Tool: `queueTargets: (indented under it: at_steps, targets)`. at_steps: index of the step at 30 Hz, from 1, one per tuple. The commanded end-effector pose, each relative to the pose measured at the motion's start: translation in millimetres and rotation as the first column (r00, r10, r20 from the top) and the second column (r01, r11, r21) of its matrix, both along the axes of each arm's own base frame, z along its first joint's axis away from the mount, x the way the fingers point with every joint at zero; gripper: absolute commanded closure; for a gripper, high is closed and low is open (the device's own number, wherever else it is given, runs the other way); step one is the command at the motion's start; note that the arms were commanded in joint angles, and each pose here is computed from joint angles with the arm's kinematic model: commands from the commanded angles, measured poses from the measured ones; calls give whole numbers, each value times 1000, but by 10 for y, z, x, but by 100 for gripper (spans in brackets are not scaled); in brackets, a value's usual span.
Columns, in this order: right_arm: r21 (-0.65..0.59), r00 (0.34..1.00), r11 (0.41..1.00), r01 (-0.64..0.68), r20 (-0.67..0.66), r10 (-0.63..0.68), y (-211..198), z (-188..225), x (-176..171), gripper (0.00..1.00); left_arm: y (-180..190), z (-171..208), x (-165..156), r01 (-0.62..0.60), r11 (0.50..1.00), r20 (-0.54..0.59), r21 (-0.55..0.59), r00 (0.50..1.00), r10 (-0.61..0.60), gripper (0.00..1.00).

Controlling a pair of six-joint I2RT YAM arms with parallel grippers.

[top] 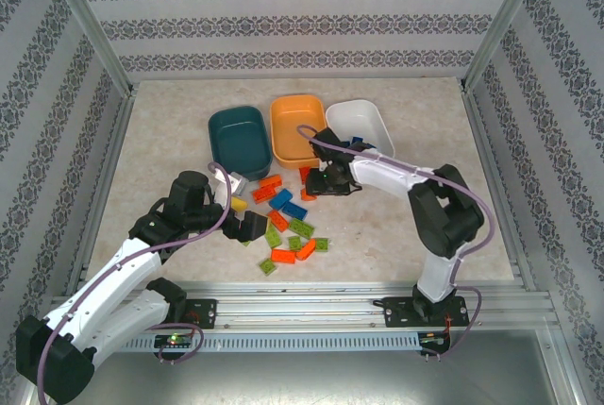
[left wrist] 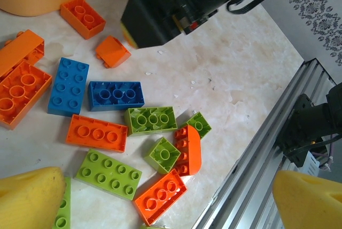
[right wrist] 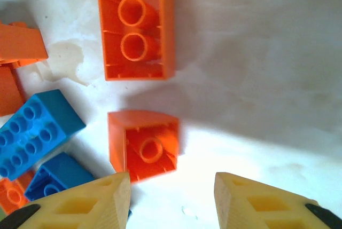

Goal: Sort the legos into containers by color

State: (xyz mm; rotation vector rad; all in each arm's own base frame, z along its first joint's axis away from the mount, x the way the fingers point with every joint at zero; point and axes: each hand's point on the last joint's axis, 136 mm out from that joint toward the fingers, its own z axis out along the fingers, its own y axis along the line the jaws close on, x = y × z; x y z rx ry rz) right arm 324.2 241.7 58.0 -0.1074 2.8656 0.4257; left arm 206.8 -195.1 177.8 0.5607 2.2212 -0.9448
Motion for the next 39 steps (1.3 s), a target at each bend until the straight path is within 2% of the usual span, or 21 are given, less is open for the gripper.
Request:
queueTargets:
  at_steps: [1, 5, 8, 15, 27, 34, 39]
  targets:
    - [-4, 997, 998, 55, 55, -55, -242, 225, 19, 54, -33, 98, -31, 26, 1000, 31, -5, 999, -26, 0]
    - [31, 998, 998, 54, 43, -56, -292, 272, -14, 49, -32, 91, -30, 25, 1000, 29, -4, 999, -25, 0]
    - [51, 1000, 999, 2, 12, -2, -105, 180, -65, 42, -31, 95, -27, 25, 1000, 30, -3, 999, -25, 0]
    - [14, 997, 998, -58, -40, 59, 213, -97, -16, 38, -23, 79, -25, 21, 1000, 30, 3, 999, -21, 0]
    - [3, 994, 999, -55, -93, 55, 305, -407, 41, 40, -37, 91, -38, 30, 1000, 30, -3, 999, -30, 0]
    - [-4, 994, 999, -50, -95, 49, 323, -470, 61, 46, -36, 98, -35, 29, 1000, 33, -4, 999, -28, 0]
    - [-7, 995, 999, -47, -92, 47, 306, -468, 58, 54, -40, 91, -39, 30, 1000, 31, -3, 999, -30, 0]
